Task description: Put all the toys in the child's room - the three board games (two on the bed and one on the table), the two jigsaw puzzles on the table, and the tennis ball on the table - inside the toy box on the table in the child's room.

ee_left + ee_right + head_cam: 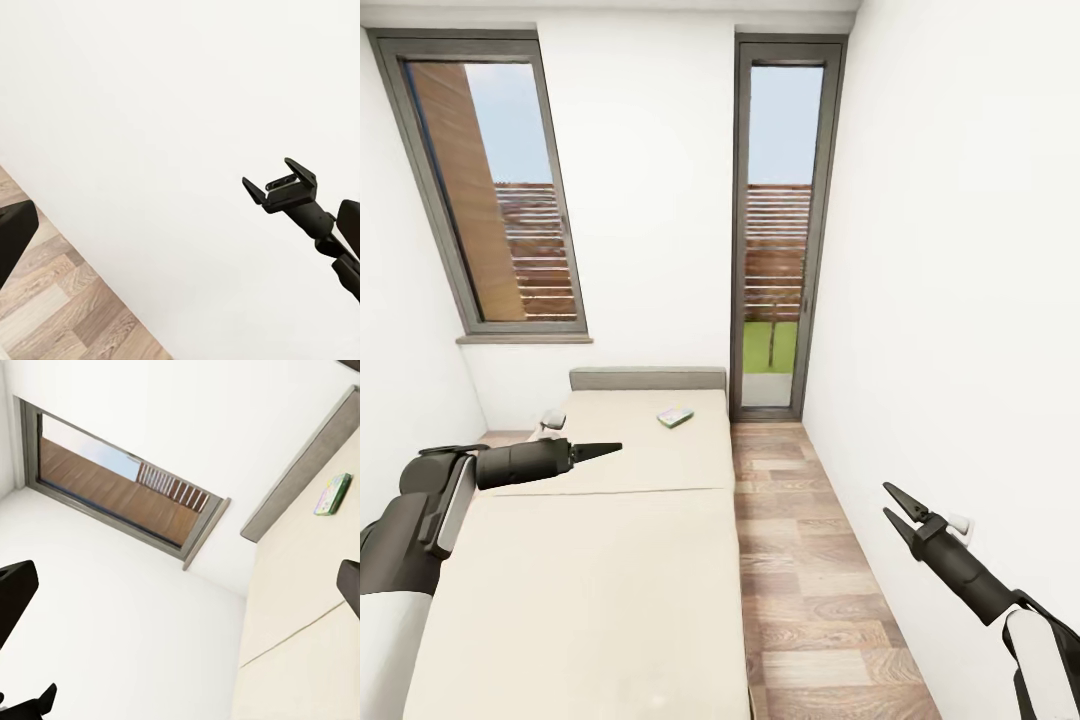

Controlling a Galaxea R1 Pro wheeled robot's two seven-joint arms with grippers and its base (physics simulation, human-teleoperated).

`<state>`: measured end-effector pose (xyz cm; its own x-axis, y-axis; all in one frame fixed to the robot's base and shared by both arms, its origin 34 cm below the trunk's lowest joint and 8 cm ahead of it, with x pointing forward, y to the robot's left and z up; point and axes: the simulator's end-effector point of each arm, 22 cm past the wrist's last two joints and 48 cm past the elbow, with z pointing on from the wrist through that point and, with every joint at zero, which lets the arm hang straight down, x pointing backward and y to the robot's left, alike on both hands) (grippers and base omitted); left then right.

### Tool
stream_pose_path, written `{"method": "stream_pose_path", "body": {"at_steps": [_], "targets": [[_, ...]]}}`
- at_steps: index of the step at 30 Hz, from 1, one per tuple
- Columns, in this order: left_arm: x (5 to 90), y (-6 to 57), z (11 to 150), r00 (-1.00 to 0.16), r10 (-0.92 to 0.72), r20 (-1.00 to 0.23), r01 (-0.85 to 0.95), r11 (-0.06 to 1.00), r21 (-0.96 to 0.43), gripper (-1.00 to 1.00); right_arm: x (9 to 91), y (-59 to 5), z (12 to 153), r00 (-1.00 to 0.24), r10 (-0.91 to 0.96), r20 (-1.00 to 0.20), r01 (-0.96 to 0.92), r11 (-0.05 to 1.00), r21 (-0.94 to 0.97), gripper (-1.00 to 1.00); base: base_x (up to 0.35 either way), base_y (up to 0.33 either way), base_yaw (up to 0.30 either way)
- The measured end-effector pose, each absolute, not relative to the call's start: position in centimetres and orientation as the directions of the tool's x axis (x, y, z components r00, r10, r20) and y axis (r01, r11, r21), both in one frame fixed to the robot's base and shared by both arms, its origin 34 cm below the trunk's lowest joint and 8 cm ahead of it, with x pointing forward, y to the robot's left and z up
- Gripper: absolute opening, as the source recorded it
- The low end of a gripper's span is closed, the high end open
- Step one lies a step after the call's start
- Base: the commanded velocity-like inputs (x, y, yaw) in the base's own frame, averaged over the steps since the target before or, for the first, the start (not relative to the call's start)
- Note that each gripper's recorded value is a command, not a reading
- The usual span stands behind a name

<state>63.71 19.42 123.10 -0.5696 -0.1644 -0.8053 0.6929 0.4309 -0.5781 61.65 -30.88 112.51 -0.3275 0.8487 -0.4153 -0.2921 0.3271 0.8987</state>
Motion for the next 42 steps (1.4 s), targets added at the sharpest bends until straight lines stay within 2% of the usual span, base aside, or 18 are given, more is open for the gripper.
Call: {"method": "stream_pose_path", "body": {"at_steps": [42], "targets": [[63.77,19.40,122.96,-0.571,-0.161,-0.805,0.691,0.436,-0.577,1.00,61.68,-30.38,112.48,-0.333,0.846,-0.417,-0.294,0.327,0.898,1.00,0.008,-0.006,-0.002]]}}
